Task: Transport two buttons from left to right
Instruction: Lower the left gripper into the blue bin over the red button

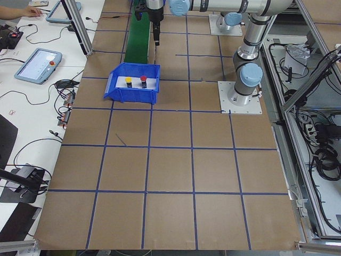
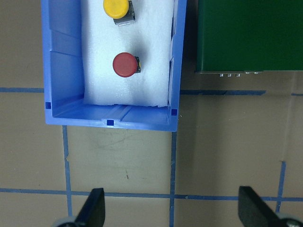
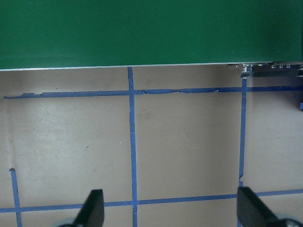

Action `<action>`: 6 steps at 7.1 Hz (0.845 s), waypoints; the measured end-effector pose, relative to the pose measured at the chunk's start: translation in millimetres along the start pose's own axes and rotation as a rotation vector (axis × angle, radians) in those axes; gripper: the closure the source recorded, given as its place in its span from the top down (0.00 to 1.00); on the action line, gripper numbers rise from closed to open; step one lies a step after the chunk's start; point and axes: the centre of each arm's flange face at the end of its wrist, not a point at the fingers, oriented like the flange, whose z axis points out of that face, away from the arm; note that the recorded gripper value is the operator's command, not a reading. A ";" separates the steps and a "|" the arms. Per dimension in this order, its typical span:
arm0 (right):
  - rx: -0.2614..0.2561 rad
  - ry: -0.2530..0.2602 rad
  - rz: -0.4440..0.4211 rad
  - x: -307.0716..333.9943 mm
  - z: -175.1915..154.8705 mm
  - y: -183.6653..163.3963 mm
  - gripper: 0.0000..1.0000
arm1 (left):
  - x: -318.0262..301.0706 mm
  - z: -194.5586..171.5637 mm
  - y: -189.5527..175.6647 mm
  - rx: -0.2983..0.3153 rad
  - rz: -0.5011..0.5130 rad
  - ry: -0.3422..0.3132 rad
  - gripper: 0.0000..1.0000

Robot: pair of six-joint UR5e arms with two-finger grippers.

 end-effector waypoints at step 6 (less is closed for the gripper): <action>-0.005 -0.001 -0.004 -3.0 2.1 1.4 1.00 | -73.7 68.4 -81.8 -0.001 -0.041 0.096 1.00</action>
